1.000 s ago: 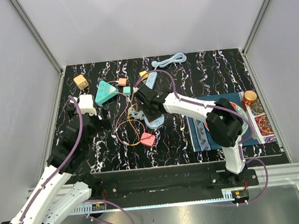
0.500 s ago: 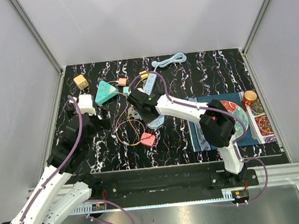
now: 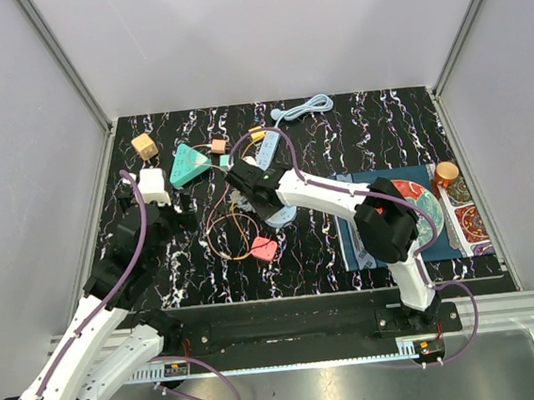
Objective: Insert the plug
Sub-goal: Press the plug into the socket.
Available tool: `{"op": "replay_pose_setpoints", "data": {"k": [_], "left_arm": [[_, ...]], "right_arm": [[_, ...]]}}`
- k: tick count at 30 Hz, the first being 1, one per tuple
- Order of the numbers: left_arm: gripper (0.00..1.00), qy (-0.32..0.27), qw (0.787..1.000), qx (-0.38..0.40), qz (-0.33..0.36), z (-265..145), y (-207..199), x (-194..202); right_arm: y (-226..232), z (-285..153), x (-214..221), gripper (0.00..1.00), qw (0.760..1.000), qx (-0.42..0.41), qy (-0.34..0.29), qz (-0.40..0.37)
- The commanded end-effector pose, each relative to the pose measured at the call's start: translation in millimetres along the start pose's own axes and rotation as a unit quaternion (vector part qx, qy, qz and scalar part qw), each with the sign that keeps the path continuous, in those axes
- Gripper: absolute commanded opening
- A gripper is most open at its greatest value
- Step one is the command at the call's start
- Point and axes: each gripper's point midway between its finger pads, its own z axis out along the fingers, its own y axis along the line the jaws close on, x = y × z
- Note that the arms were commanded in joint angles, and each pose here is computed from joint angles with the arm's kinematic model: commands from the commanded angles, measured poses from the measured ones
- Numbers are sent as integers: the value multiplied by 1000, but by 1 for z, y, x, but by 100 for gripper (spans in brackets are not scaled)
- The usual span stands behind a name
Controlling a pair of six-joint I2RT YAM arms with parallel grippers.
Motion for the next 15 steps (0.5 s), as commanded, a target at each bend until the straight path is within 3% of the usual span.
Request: {"op": "replay_pose_setpoints", "data": {"k": [1,11,15], "left_arm": [[99,-13,1000,-5,-13,1,2,-4],[99,13,1000,-8,-21,18,-7,4],[99,37,999,-4,-24,34,-15,5]], "right_arm": [[-63,10,36,0,994,86,65,-1],[-108,23,23,12,995,76,35,47],[-117,20,1,25,997,62,3,49]]}}
